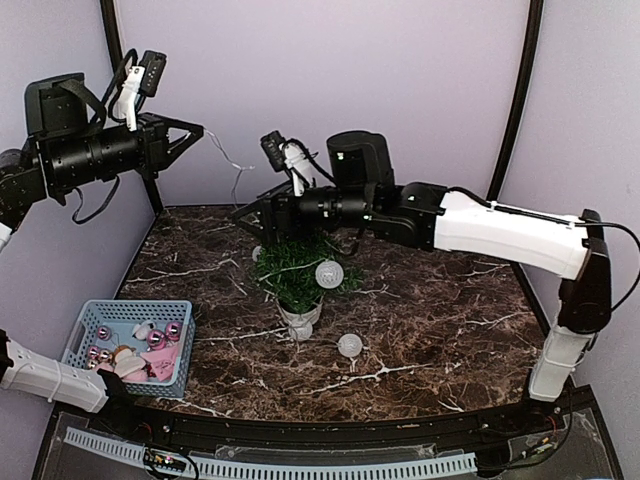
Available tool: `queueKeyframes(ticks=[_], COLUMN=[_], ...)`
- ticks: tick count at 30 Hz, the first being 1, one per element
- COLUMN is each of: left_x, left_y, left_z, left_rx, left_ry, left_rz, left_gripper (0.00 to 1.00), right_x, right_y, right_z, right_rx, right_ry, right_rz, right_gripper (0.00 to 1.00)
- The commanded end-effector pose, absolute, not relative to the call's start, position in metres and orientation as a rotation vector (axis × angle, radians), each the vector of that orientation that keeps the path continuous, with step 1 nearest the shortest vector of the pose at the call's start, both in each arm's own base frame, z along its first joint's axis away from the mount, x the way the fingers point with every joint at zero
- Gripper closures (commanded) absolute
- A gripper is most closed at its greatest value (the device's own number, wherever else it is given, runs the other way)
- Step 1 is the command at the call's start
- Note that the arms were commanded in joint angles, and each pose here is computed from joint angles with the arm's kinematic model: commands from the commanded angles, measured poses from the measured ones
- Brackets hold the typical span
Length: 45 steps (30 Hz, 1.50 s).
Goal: Decorate the small christmas tree
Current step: Wrap the side of the string light in the gap of the branches.
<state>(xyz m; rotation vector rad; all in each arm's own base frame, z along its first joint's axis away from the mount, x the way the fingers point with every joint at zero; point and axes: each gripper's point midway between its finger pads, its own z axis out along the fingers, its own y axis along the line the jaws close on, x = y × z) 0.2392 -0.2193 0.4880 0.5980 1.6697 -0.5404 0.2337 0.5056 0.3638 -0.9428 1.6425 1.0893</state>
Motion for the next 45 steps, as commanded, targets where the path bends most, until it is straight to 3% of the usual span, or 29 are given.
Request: queueKeyframes(ticks=[1, 3, 6, 9, 10, 11, 12, 14, 15, 18, 19, 21, 23, 24, 26, 28, 38, 45], left_x=[0.227, 0.226, 0.225, 0.223, 0.222, 0.222, 0.219, 0.217, 0.218, 0.216, 0.217, 0.221, 0.227, 0.231, 0.246, 0.25, 0.242, 0.239], left_y=[-0.233, -0.236, -0.241, -0.245, -0.244, -0.247, -0.247, -0.248, -0.248, -0.247, -0.245, -0.241, -0.237, -0.235, -0.229, -0.221, -0.247, -0.29], left_z=[0.508, 0.508, 0.507, 0.505, 0.506, 0.503, 0.504, 0.504, 0.503, 0.504, 0.503, 0.493, 0.473, 0.463, 0.42, 0.395, 0.331, 0.335], left_rx=[0.665, 0.675, 0.687, 0.697, 0.697, 0.699, 0.7, 0.698, 0.693, 0.684, 0.673, 0.65, 0.622, 0.606, 0.537, 0.475, 0.439, 0.57], left_ry=[1.575, 1.569, 1.563, 1.551, 1.543, 1.543, 1.532, 1.522, 1.522, 1.516, 1.519, 1.535, 1.56, 1.574, 1.637, 1.664, 1.618, 1.551], left_rz=[-0.642, -0.657, -0.681, -0.709, -0.715, -0.729, -0.739, -0.759, -0.766, -0.773, -0.766, -0.744, -0.708, -0.69, -0.621, -0.597, -0.858, -1.039], left_gripper=[1.0, 1.0, 1.0, 1.0, 1.0, 1.0, 1.0, 1.0, 1.0, 1.0, 1.0, 0.94, 0.66, 0.4, 0.14, 0.03, 0.01, 0.01], right_x=[0.226, 0.231, 0.233, 0.233, 0.234, 0.234, 0.233, 0.233, 0.235, 0.241, 0.242, 0.243, 0.245, 0.244, 0.243, 0.242, 0.224, 0.214], right_y=[0.537, 0.544, 0.549, 0.547, 0.546, 0.544, 0.543, 0.541, 0.54, 0.539, 0.538, 0.532, 0.523, 0.519, 0.509, 0.5, 0.467, 0.463], right_z=[0.374, 0.375, 0.383, 0.398, 0.403, 0.408, 0.413, 0.418, 0.418, 0.419, 0.422, 0.435, 0.454, 0.464, 0.483, 0.5, 0.558, 0.565], right_rx=[-1.05, -1.038, -1.027, -0.991, -0.974, -0.96, -0.951, -0.934, -0.923, -0.887, -0.871, -0.826, -0.766, -0.743, -0.703, -0.667, -0.593, -0.616], right_ry=[1.506, 1.487, 1.448, 1.402, 1.392, 1.377, 1.361, 1.341, 1.344, 1.351, 1.349, 1.338, 1.322, 1.312, 1.293, 1.277, 1.196, 1.189], right_rz=[1.153, 1.144, 1.161, 1.18, 1.182, 1.185, 1.196, 1.207, 1.204, 1.196, 1.202, 1.22, 1.229, 1.232, 1.242, 1.249, 1.337, 1.373], right_gripper=[0.19, 0.22, 0.37, 0.72, 0.8, 0.83, 0.79, 0.62, 0.62, 0.97, 1.0, 1.0, 1.0, 1.0, 1.0, 1.0, 1.0, 1.0])
